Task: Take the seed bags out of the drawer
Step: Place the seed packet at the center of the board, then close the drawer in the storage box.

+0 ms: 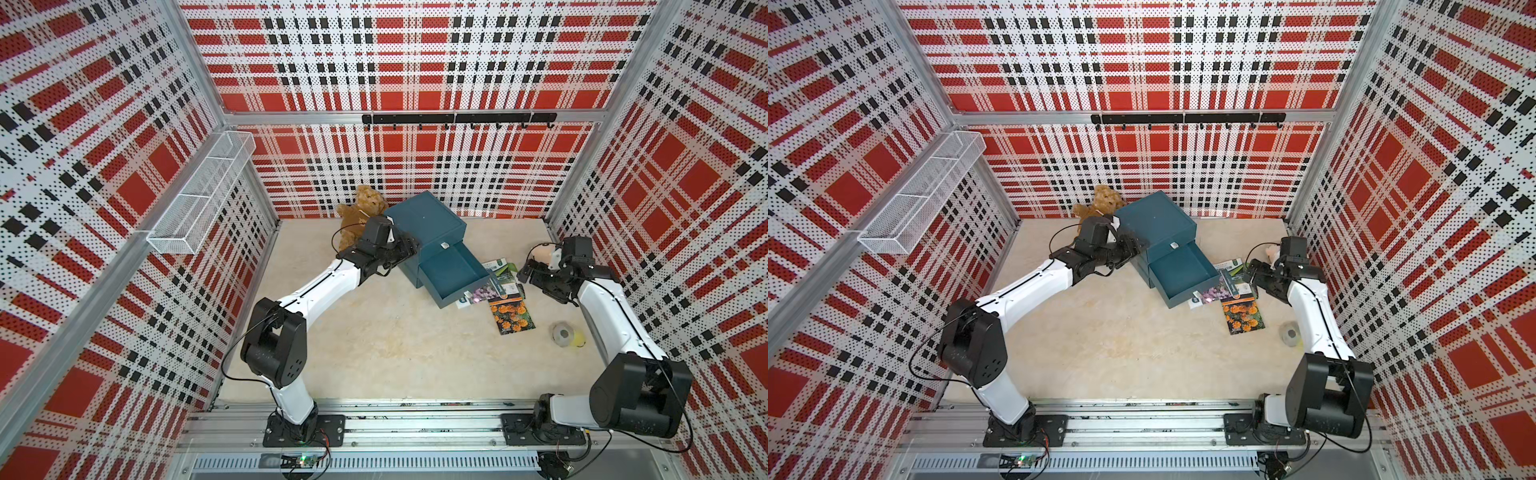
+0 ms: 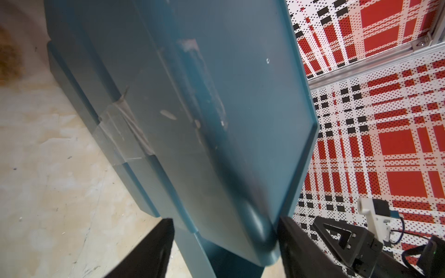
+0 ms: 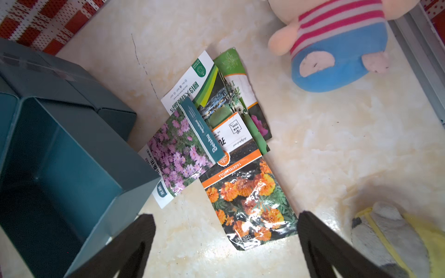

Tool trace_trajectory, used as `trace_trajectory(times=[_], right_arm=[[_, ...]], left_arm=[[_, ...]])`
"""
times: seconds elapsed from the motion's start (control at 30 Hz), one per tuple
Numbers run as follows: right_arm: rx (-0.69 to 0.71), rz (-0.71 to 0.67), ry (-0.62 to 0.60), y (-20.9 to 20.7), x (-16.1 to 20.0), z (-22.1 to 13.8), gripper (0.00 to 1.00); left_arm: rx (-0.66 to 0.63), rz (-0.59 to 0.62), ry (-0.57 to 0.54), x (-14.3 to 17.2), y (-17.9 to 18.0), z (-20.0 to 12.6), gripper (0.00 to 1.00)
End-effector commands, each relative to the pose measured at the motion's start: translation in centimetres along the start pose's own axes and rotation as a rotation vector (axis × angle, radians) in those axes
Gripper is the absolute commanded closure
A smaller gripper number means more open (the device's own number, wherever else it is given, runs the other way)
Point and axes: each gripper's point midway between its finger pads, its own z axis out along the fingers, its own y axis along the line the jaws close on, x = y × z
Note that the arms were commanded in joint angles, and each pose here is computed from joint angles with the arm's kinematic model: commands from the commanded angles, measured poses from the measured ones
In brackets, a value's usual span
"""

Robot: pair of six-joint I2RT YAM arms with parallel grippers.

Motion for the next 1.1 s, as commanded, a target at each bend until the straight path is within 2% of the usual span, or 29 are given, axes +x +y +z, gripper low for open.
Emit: trace_trajectory(times=[0.0, 0.03, 0.1, 0.13, 0.2, 0.23, 0.27, 0.3, 0.43, 0.6, 0.77, 1.07], right_arm=[[0.005, 0.003, -0.006, 0.0, 0.1, -0.6, 0.0], [0.005, 0.002, -0.003, 0.0, 0.3, -0.5, 0.0], [-0.112, 0.042, 0.015, 2.2, 1.1, -0.1, 0.1], [-0.143, 0.061, 0.03, 2.8, 1.7, 0.2, 0.18], [-0.197, 0.081, 0.07, 3.9, 3.5, 1.0, 0.5], [-0.196, 0.068, 0.105, 4.1, 5.0, 1.6, 0.5], [-0.25, 0.126, 0.115, 5.6, 5.5, 2.0, 0.87], [-0.266, 0.129, 0.134, 6.3, 6.6, 2.4, 0.98], [-0.318, 0.134, 0.181, 8.5, 9.7, 3.4, 1.0], [-0.381, 0.143, 0.2, 10.6, 10.8, 3.9, 1.0], [-0.396, 0.159, 0.209, 11.8, 10.2, 5.1, 1.0], [-0.447, 0.163, 0.187, 14.6, 6.9, 6.7, 1.0]], left_arm=[[-0.061, 0.002, 0.076, 1.9, 2.1, -0.2, 0.27], [-0.06, 0.002, 0.08, 2.0, 2.2, -0.2, 0.27], [-0.063, 0.003, 0.08, 2.0, 2.3, -0.2, 0.27], [-0.062, 0.004, 0.079, 2.0, 2.2, -0.2, 0.27], [-0.062, 0.005, 0.077, 1.9, 2.2, -0.2, 0.27], [-0.06, 0.005, 0.078, 1.9, 2.2, -0.2, 0.27], [-0.058, 0.005, 0.077, 1.8, 2.1, -0.1, 0.27], [-0.054, 0.005, 0.076, 1.7, 1.9, -0.1, 0.27], [-0.051, 0.008, 0.073, 1.4, 1.8, 0.0, 0.27], [-0.048, 0.011, 0.082, 1.5, 1.6, 0.5, 0.27], [-0.071, 0.01, 0.101, 2.3, 2.6, 0.9, 0.3], [-0.102, 0.002, 0.122, 3.4, 4.1, 0.9, 0.33]])
